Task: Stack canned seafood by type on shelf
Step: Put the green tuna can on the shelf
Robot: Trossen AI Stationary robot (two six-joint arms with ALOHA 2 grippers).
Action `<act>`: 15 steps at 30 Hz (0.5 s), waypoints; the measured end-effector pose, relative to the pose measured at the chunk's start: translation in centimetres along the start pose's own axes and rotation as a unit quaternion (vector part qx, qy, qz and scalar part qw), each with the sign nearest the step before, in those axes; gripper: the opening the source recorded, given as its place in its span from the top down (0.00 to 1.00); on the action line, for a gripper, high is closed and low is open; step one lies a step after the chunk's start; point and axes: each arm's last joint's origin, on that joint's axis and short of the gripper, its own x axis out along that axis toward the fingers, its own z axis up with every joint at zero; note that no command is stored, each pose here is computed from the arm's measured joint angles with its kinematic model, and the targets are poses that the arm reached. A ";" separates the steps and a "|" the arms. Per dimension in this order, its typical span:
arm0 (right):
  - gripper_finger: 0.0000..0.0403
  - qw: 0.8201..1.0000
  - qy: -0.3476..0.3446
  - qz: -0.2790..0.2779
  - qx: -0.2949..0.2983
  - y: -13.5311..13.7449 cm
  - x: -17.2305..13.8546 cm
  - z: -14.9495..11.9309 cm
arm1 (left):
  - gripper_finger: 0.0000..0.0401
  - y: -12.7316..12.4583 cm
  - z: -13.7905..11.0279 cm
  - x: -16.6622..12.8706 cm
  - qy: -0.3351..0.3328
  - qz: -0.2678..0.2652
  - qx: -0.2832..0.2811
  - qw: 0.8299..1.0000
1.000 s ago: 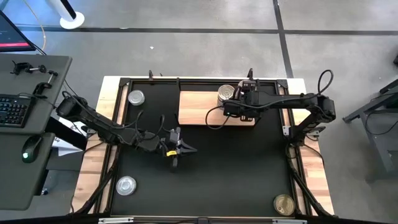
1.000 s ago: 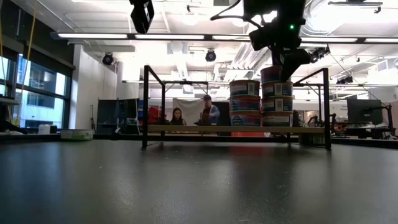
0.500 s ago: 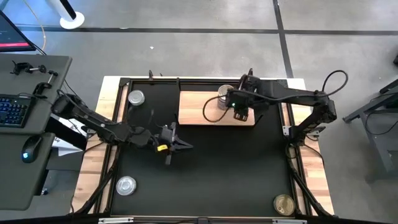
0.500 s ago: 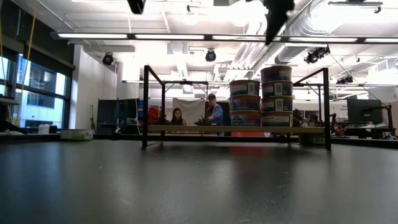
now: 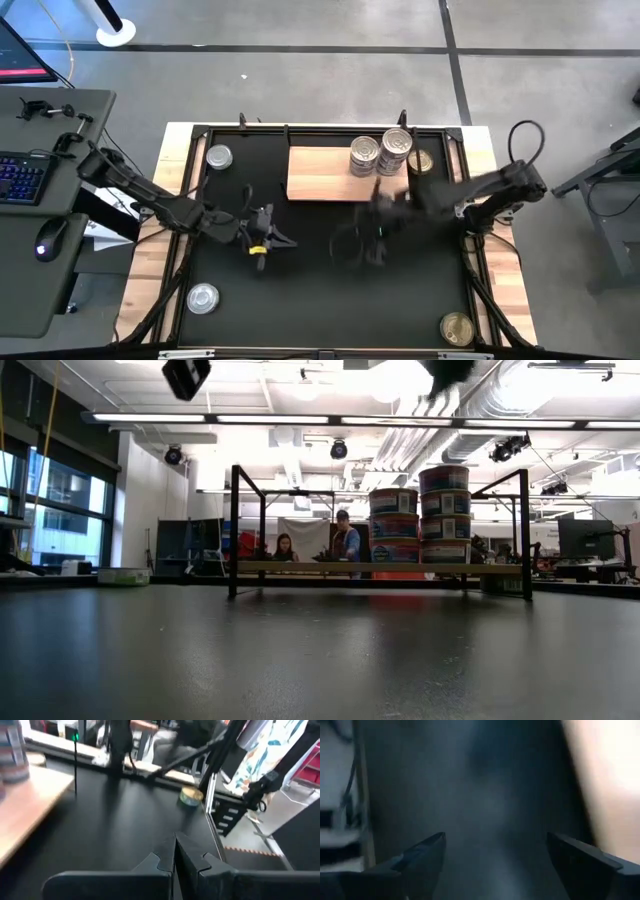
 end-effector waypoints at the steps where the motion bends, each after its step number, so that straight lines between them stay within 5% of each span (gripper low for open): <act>1: 0.17 1.000 0.024 0.008 0.009 0.8 0.9 -1.2 | 1.00 0.0 -0.2 0.2 0.005 0.001 -0.005 1.000; 5: 0.19 0.985 0.157 0.050 0.051 4.0 3.8 -7.0 | 1.00 -0.1 -0.8 0.9 0.014 0.004 -0.013 1.000; 9: 0.25 0.946 0.304 0.077 0.084 7.1 4.8 -13.4 | 1.00 0.4 -0.9 1.9 0.005 0.013 -0.009 1.000; 15: 0.38 0.891 0.423 0.006 0.163 8.6 5.6 -21.1 | 1.00 1.2 -0.9 3.1 -0.002 0.013 -0.025 1.000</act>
